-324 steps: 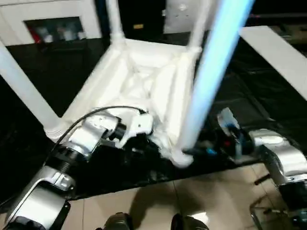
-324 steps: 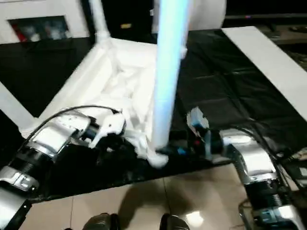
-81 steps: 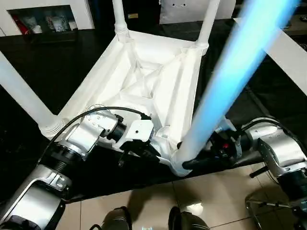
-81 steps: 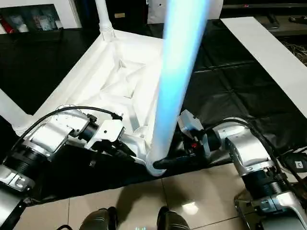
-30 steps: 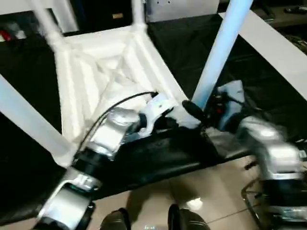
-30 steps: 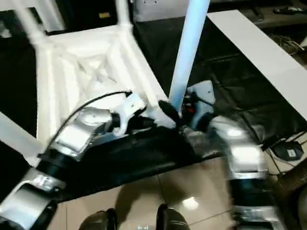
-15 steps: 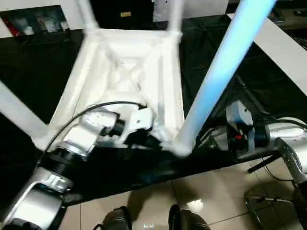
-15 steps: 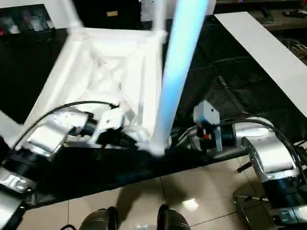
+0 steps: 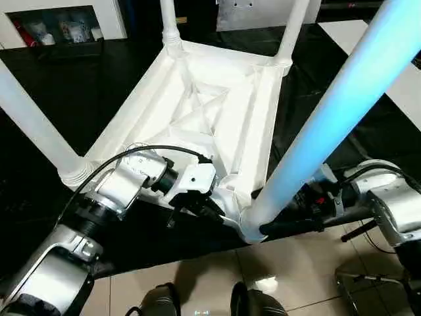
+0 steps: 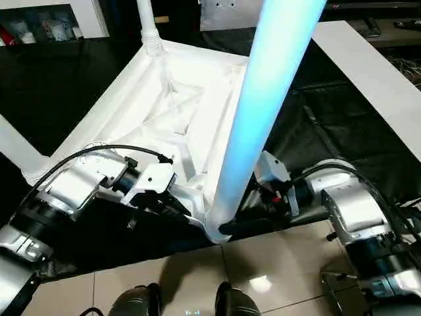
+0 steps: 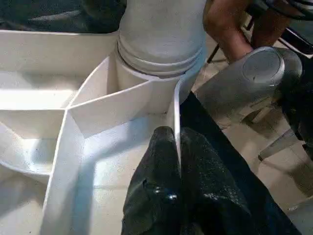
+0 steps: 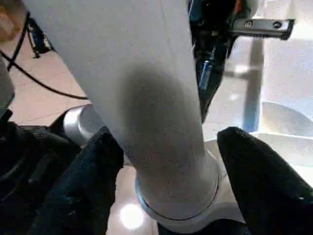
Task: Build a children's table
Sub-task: Rotate leg to tighten
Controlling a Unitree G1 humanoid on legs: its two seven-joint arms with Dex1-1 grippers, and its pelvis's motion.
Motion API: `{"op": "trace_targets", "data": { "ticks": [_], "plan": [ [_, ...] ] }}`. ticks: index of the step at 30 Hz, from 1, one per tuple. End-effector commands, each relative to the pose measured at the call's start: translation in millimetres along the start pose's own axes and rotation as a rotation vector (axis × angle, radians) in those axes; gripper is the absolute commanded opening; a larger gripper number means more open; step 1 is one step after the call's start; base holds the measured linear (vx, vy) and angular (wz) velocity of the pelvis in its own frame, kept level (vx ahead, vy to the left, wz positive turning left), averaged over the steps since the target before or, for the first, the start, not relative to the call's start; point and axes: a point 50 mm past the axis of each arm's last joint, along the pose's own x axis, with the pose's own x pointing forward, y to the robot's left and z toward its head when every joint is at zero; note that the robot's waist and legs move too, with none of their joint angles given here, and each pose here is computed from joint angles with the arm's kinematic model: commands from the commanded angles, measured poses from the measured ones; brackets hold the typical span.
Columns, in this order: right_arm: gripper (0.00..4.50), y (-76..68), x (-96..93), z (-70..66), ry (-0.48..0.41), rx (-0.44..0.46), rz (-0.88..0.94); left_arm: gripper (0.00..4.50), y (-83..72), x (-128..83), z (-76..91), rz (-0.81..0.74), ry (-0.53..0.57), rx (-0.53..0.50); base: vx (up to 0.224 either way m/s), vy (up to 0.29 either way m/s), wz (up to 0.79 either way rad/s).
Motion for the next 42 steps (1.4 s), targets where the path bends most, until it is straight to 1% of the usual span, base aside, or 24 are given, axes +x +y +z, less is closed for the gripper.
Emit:
{"op": "trace_targets", "data": {
  "ticks": [1, 8, 10, 11, 13, 14, 17, 18, 20, 21, 24, 26, 27, 28, 29, 30, 32, 35, 36, 37, 38, 40, 41, 42],
  "plan": [
    [3.01, 0.6, 1.7, 1.1, 0.003, -0.008, 0.030, 0.00, -1.0, 6.7, 6.6, -0.075, 0.008, 0.044, 0.000, 0.000, 0.00],
    [2.52, 2.1, 2.5, 0.5, -0.024, 0.023, 0.057, 0.00, -0.1, 0.6, 1.6, -0.055, 0.006, 0.011, 0.000, 0.000, 0.00],
    [2.36, 2.8, 2.4, 2.5, -0.087, 0.058, 0.027, 0.00, 1.2, -2.6, 1.5, 0.000, -0.043, -0.048, 0.000, 0.000, 0.00],
    [2.25, 2.8, 2.4, 2.5, -0.087, 0.058, 0.027, 0.00, 1.2, -2.6, 1.5, 0.000, -0.043, -0.048, 0.000, 0.000, 0.00],
    [2.18, 0.7, 3.1, 4.1, -0.167, 0.104, -0.068, 0.00, 1.7, -4.9, 1.8, 0.072, -0.094, -0.116, 0.000, 0.000, 0.00],
    [2.14, -0.2, 3.4, 3.7, -0.184, 0.125, -0.096, 0.00, 1.4, -5.1, 1.7, 0.090, -0.104, -0.131, 0.000, 0.000, 0.00],
    [2.09, -6.4, 5.3, -0.2, -0.214, 0.157, -0.247, 0.00, 0.8, -1.9, 1.8, 0.157, -0.130, -0.188, 0.000, 0.000, 0.00],
    [2.09, -6.4, 5.3, -0.2, -0.214, 0.157, -0.247, 0.00, 0.8, -1.9, 1.8, 0.157, -0.130, -0.188, 0.000, 0.000, 0.00],
    [2.08, -13.7, 6.6, -3.0, -0.225, 0.178, -0.391, 0.00, 2.7, 5.2, 4.3, 0.211, -0.161, -0.229, 0.000, 0.000, 0.00],
    [2.07, -14.2, 6.9, -3.1, -0.225, 0.179, -0.401, 0.00, 3.1, 5.9, 4.5, 0.214, -0.162, -0.231, 0.000, 0.000, 0.00],
    [2.05, -20.3, 12.1, -4.2, -0.247, 0.211, -0.553, 0.00, 11.8, 20.4, 9.9, 0.288, -0.194, -0.274, 0.000, 0.000, 0.00],
    [2.04, -21.7, 15.2, -3.5, -0.257, 0.222, -0.597, 0.00, 16.7, 26.0, 12.9, 0.326, -0.205, -0.295, 0.000, 0.000, 0.00],
    [2.04, -23.3, 18.8, -2.6, -0.269, 0.234, -0.640, 0.00, 22.9, 32.4, 16.5, 0.372, -0.211, -0.315, 0.000, 0.000, 0.00],
    [2.04, -27.6, 25.3, -1.5, -0.281, 0.251, -0.734, 0.00, 33.7, 42.7, 22.2, 0.455, -0.216, -0.349, 0.000, 0.000, 0.00],
    [2.04, -28.7, 26.5, -1.3, -0.283, 0.254, -0.755, 0.00, 35.7, 44.4, 23.3, 0.471, -0.217, -0.355, 0.000, 0.000, 0.00],
    [2.04, -34.8, 32.4, -0.7, -0.288, 0.276, -0.857, 0.00, 44.3, 52.2, 27.2, 0.536, -0.220, -0.378, 0.000, 0.000, 0.00],
    [2.02, -44.4, 41.0, 0.6, -0.300, 0.328, -1.010, 0.00, 54.1, 61.5, 31.9, 0.619, -0.218, -0.403, 0.000, 0.000, 0.00],
    [2.00, -53.3, 50.7, 1.9, -0.324, 0.399, -1.170, 0.00, 61.1, 68.3, 36.4, 0.684, -0.207, -0.407, 0.000, 0.000, 0.00],
    [2.00, -53.3, 50.7, 1.9, -0.324, 0.399, -1.170, 0.00, 61.1, 68.3, 36.4, 0.684, -0.207, -0.407, 0.000, 0.000, 0.00],
    [2.00, -57.9, 61.8, 1.8, -0.329, 0.453, -1.263, 0.00, 65.5, 71.6, 41.1, 0.724, -0.210, -0.403, 0.000, 0.000, 0.00],
    [2.00, -59.0, 67.6, 3.1, -0.333, 0.458, -1.295, 0.00, 67.4, 72.6, 43.6, 0.742, -0.214, -0.401, 0.000, 0.000, 0.00],
    [2.00, -59.2, 69.4, 3.9, -0.335, 0.457, -1.302, 0.00, 68.0, 72.9, 44.6, 0.747, -0.216, -0.400, 0.000, 0.000, 0.00],
    [2.34, -59.2, 71.5, 5.3, -0.341, 0.452, -1.303, 0.00, 68.5, 73.1, 45.6, 0.753, -0.219, -0.399, 0.000, 0.000, 0.00],
    [2.55, -59.2, 72.3, 8.6, -0.360, 0.426, -1.308, 0.00, 68.9, 73.4, 46.4, 0.754, -0.218, -0.390, 0.000, 0.000, 0.00]
  ]
}}
